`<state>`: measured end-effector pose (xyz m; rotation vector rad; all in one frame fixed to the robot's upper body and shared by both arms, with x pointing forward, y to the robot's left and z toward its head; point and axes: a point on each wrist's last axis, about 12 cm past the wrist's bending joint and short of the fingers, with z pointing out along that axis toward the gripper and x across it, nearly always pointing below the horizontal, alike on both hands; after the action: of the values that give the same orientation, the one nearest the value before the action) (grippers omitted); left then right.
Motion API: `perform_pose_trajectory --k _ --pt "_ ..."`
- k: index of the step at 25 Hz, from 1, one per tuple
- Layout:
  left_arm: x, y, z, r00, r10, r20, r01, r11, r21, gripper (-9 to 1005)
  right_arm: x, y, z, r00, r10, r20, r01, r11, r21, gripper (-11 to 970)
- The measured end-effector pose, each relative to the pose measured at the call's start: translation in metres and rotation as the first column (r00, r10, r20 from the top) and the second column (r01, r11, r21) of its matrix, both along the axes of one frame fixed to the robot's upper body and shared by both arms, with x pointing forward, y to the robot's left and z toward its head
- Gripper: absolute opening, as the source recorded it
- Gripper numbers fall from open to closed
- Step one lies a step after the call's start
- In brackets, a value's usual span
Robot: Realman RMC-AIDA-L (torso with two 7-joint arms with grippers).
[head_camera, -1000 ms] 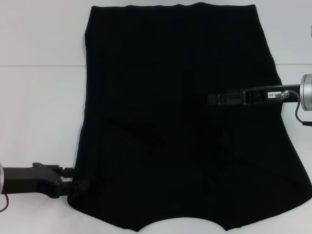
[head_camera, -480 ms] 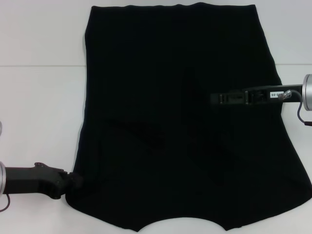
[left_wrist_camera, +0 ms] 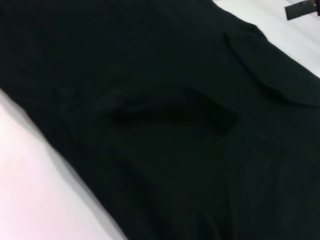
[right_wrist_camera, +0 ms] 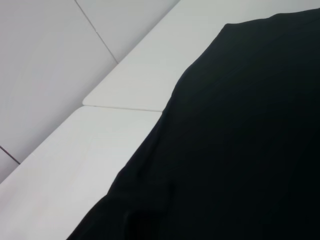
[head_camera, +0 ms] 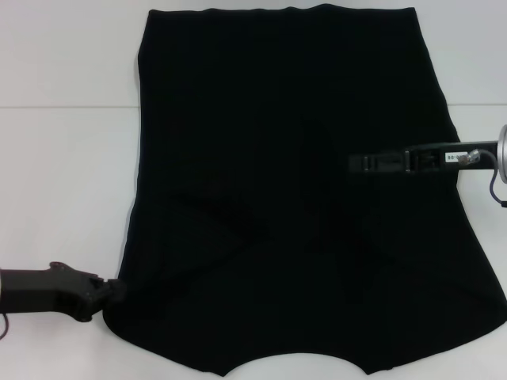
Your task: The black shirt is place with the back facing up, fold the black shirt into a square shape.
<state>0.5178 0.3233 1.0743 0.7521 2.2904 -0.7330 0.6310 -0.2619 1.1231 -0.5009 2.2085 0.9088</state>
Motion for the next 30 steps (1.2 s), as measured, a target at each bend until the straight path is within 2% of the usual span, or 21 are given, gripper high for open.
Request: perform_pose_trajectory --k 7,11,12,13,14,15,20,21,25,30 --pt "-0.007 0.012 0.001 0.999 0.047 -0.015 -0.046 0.999 0.023 13 -0.007 -0.021 -0.006 0.996 -0.064 -0.062 0.065 0.998 0.005 944" --pt "-0.011 0.018 0.0 0.997 0.071 -0.021 -0.071 0.997 0.024 12 -0.022 -0.041 -0.011 0.986 -0.074 -0.148 0.079 0.996 0.03 942" --pt "-0.012 0.019 0.0 0.997 0.074 -0.021 -0.074 0.997 0.023 12 -0.032 -0.052 -0.014 0.978 -0.079 -0.194 0.089 0.995 0.044 942" --pt "-0.012 0.02 -0.001 0.997 0.078 -0.02 -0.077 0.997 0.023 12 -0.032 -0.052 -0.014 0.978 -0.079 -0.194 0.089 0.995 0.044 942" --pt "-0.013 0.02 -0.001 0.997 0.078 -0.021 -0.077 0.997 0.024 12 -0.043 -0.066 -0.017 0.965 -0.096 -0.242 0.112 0.992 0.052 941" --pt "-0.013 0.021 -0.002 0.996 0.082 -0.021 -0.082 0.996 0.025 12 -0.043 -0.066 -0.017 0.965 -0.096 -0.242 0.112 0.992 0.052 941" --pt "-0.017 0.024 -0.004 0.995 0.098 -0.026 -0.098 0.995 0.026 12 -0.068 -0.098 -0.024 0.937 -0.144 -0.317 0.173 0.983 0.064 940" --pt "-0.018 0.024 -0.004 0.995 0.1 -0.026 -0.1 0.995 0.024 12 -0.077 -0.109 -0.026 0.926 -0.157 -0.343 0.191 0.979 0.069 939" --pt "-0.019 0.024 -0.004 0.995 0.1 -0.028 -0.099 0.995 0.019 13 -0.088 -0.123 -0.028 0.905 -0.182 -0.384 0.22 0.974 0.057 938" --pt "-0.018 0.023 -0.004 0.995 0.096 -0.028 -0.095 0.995 0.015 13 -0.099 -0.138 -0.033 0.857 -0.231 -0.461 0.255 0.967 -0.009 895"
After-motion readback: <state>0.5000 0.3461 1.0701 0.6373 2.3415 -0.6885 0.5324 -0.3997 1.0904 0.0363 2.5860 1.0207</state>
